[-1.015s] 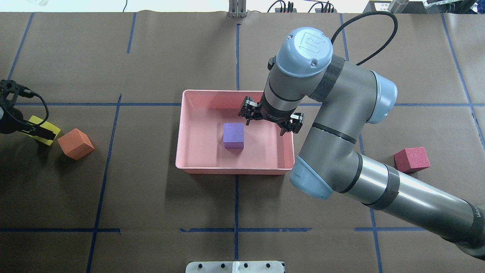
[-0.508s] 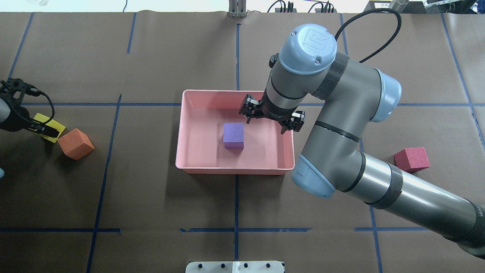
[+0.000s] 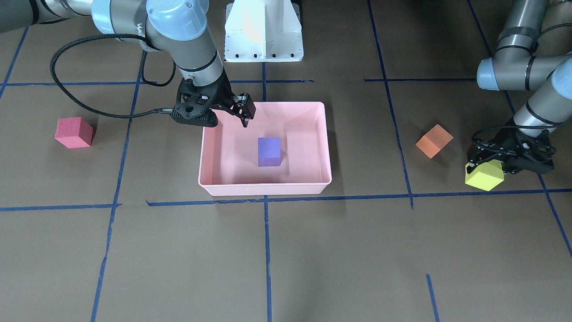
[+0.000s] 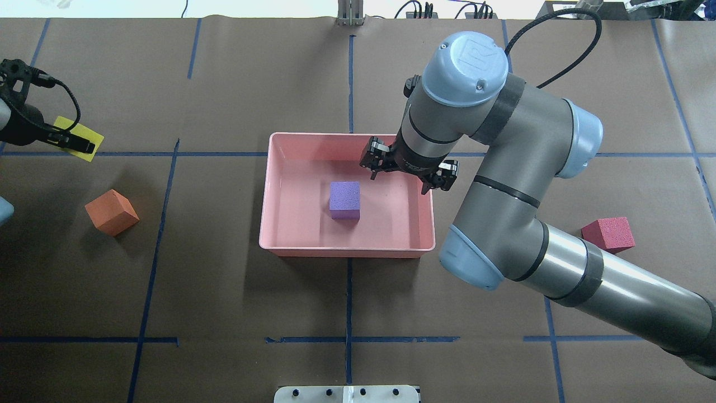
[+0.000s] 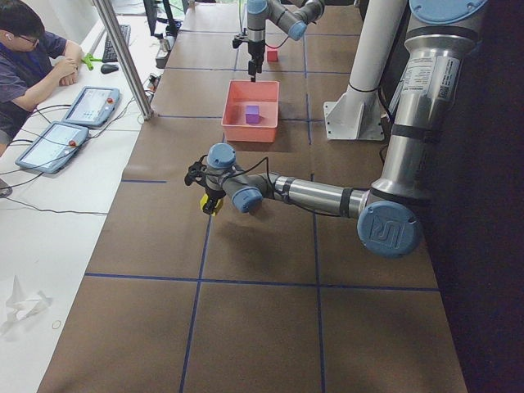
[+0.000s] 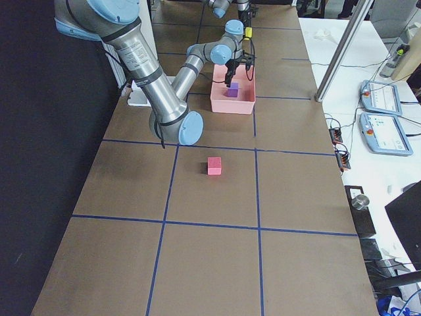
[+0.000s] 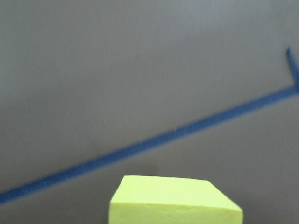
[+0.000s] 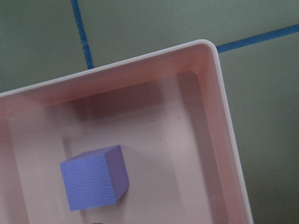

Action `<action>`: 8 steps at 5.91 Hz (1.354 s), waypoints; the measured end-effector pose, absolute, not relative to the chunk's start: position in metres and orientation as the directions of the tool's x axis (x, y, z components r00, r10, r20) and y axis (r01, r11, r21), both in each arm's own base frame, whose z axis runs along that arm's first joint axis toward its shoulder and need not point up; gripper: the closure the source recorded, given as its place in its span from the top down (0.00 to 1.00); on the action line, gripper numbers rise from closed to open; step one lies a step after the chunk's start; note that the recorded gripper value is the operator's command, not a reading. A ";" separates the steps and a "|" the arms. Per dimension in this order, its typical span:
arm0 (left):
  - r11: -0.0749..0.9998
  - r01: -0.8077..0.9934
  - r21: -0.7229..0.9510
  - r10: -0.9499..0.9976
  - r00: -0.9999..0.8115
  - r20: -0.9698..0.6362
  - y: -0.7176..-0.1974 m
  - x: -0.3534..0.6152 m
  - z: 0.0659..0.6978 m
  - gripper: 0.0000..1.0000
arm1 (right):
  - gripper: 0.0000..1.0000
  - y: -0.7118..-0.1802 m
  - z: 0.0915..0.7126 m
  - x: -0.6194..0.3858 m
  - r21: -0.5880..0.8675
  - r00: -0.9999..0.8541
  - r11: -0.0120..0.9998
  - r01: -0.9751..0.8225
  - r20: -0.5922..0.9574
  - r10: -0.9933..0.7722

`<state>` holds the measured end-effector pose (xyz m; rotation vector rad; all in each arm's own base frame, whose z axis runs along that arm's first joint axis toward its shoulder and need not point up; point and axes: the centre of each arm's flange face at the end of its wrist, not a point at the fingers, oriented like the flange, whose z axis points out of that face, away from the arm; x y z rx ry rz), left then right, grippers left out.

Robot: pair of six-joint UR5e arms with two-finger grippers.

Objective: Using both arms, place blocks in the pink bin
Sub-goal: 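Carry the yellow cube into the bin with the left gripper while the right gripper withdraws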

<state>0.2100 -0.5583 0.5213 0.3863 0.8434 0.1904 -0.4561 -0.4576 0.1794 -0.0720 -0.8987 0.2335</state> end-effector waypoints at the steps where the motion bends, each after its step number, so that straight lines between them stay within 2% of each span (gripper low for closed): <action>1: 0.922 0.014 0.386 0.283 0.656 -0.699 -0.567 0.209 0.485 0.37 | 1.00 -0.451 0.196 -0.434 -0.108 0.609 0.984 -0.141 0.774 0.173; 3: 0.949 0.076 0.306 0.189 0.640 -0.745 -0.564 0.225 0.388 0.37 | 1.00 -0.442 0.241 -0.383 0.033 0.645 0.998 -0.051 0.764 0.007; 7: 0.986 0.113 0.121 0.036 0.570 -0.821 -0.490 0.375 0.241 0.39 | 1.00 -0.447 0.349 -0.269 0.185 0.714 0.978 0.100 0.671 -0.200; 8: 0.989 0.121 0.082 -0.002 0.576 -0.818 -0.470 0.414 0.204 0.61 | 1.00 -0.445 0.378 -0.242 0.212 0.714 0.969 0.124 0.659 -0.235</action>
